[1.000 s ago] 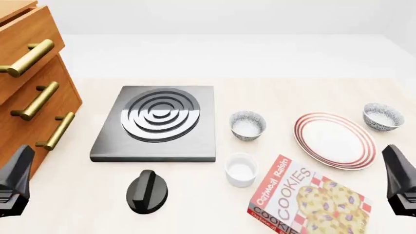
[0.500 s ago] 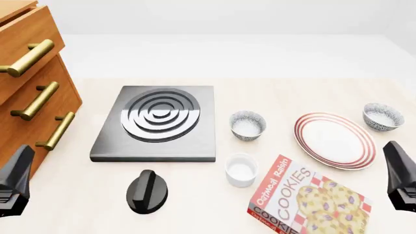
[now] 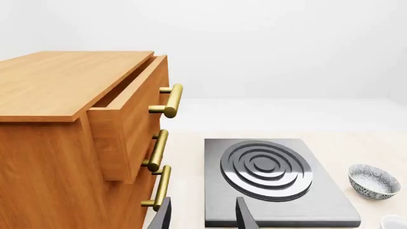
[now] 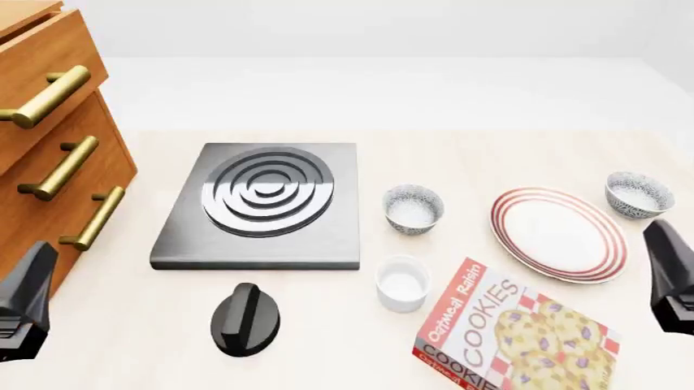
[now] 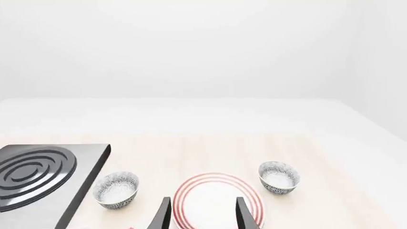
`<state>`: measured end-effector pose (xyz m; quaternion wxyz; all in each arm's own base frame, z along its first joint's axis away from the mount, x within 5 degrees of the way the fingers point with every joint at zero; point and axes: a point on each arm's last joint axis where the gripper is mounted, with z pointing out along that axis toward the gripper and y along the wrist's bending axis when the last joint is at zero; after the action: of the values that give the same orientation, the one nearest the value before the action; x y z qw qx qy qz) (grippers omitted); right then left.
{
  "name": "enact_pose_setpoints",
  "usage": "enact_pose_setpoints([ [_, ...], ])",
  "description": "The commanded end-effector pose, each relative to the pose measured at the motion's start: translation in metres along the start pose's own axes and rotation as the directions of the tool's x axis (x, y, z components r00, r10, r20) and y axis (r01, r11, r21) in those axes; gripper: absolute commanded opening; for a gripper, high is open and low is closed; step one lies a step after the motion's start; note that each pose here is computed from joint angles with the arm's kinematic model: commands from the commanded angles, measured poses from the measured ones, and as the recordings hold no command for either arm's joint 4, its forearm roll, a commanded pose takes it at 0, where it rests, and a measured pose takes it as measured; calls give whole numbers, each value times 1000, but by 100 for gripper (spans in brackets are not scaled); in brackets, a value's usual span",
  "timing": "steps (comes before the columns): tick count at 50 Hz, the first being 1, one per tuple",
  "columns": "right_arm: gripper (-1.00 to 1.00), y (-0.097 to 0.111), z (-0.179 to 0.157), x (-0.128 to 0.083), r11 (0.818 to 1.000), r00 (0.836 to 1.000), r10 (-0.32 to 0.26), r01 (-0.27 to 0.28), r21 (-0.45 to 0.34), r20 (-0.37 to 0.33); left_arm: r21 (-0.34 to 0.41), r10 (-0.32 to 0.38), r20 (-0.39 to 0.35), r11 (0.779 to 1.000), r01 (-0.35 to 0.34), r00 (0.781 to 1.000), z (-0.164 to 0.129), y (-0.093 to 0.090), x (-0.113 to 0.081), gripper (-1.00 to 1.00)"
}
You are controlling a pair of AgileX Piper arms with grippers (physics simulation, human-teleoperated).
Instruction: Pick the akita bowl next to the plate and place it on the plate.
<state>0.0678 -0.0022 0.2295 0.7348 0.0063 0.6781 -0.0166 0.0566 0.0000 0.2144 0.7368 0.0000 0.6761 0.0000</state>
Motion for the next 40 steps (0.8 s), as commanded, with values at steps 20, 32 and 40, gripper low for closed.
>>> enact_pose_setpoints([
  [20, 100, 1, 11, -26, 1000, 1000, -5, 5, -20, 6, 0, 0, 0, 1000, 0, 1000, 0, 0, 0, 100],
  [32, 100, 1, 19, -28, 1000, 1000, -17, 17, -18, -2, 0, 0, 0, 1000, 0, 1000, 0, 0, 0, 100],
  [40, 100, 1, 27, -31, 1000, 1000, -22, 22, -11, -6, 0, 0, 0, 1000, 0, 1000, 0, 0, 0, 100],
])
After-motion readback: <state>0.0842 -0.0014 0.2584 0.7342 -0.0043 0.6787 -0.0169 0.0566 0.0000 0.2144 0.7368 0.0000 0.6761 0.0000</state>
